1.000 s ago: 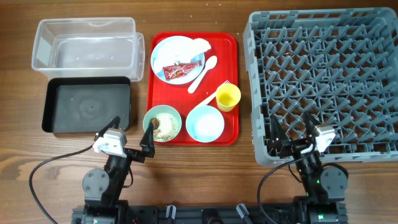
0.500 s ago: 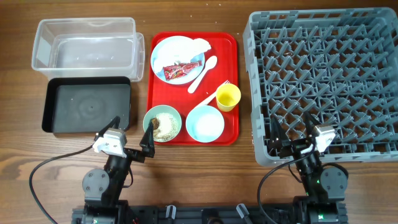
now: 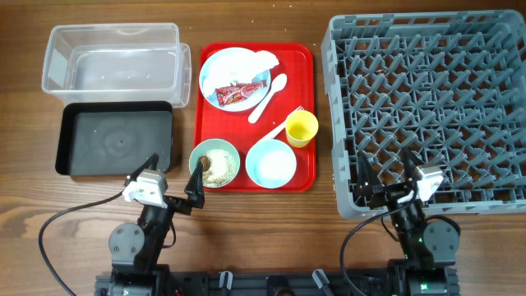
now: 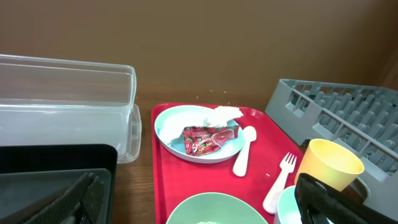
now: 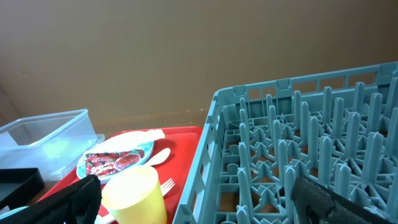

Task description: Sort waste into correct bins and load items into the dishwasher rack

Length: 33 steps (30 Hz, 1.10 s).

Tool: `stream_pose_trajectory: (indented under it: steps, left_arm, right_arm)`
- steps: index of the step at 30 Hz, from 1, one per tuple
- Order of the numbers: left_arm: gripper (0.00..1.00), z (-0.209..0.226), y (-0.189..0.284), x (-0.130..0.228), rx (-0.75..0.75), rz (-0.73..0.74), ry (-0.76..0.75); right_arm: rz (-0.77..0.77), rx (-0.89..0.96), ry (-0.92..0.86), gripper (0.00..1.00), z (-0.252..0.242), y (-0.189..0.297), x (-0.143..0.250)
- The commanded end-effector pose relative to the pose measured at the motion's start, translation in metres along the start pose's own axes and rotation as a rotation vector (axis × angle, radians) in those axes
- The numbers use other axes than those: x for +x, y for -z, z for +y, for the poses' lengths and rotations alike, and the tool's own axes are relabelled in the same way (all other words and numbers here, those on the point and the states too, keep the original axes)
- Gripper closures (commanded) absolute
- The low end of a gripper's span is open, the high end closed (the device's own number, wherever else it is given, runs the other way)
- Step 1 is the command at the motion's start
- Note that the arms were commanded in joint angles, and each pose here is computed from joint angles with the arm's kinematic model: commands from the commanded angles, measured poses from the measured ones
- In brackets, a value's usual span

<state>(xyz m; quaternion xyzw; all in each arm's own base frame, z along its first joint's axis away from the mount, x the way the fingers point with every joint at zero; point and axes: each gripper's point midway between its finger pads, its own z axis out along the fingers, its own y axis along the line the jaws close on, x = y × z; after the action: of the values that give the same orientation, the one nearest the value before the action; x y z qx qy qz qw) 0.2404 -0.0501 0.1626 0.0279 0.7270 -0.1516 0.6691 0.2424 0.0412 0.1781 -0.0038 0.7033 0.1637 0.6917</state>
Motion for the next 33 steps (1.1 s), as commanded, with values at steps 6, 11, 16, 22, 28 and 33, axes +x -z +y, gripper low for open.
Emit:
stream_pose_trajectory:
  steps: [6, 11, 16, 22, 28, 33]
  left_arm:
    - [0.00, -0.002, 0.000, 0.002, 0.010, -0.002, -0.024]
    - [0.00, -0.002, 0.000, 0.002, 0.010, -0.001, -0.024]
    - [0.00, -0.002, 0.000, 0.002, 0.010, -0.001, -0.024]
    - [0.00, -0.002, 0.000, 0.001, 0.010, -0.002, -0.024]
    - [0.00, -0.002, 0.000, 0.002, 0.010, -0.002, -0.024]
    - [0.00, -0.021, 0.001, -0.002, 0.117, -0.012, -0.027]
  right_arm:
    - [-0.008, -0.011, 0.016, 0.00, 0.002, 0.000, -0.002]
    - [-0.008, -0.011, 0.016, 0.00, 0.002, 0.000, -0.002]
    - [-0.008, -0.011, 0.016, 0.00, 0.002, 0.000, -0.002]
    - [-0.008, -0.011, 0.016, 0.00, 0.002, 0.000, -0.002]
    - [-0.008, -0.012, 0.015, 0.00, 0.002, 0.000, -0.002]
    - [-0.103, -0.173, 0.066, 0.01, 0.034, 0.006, -0.032]
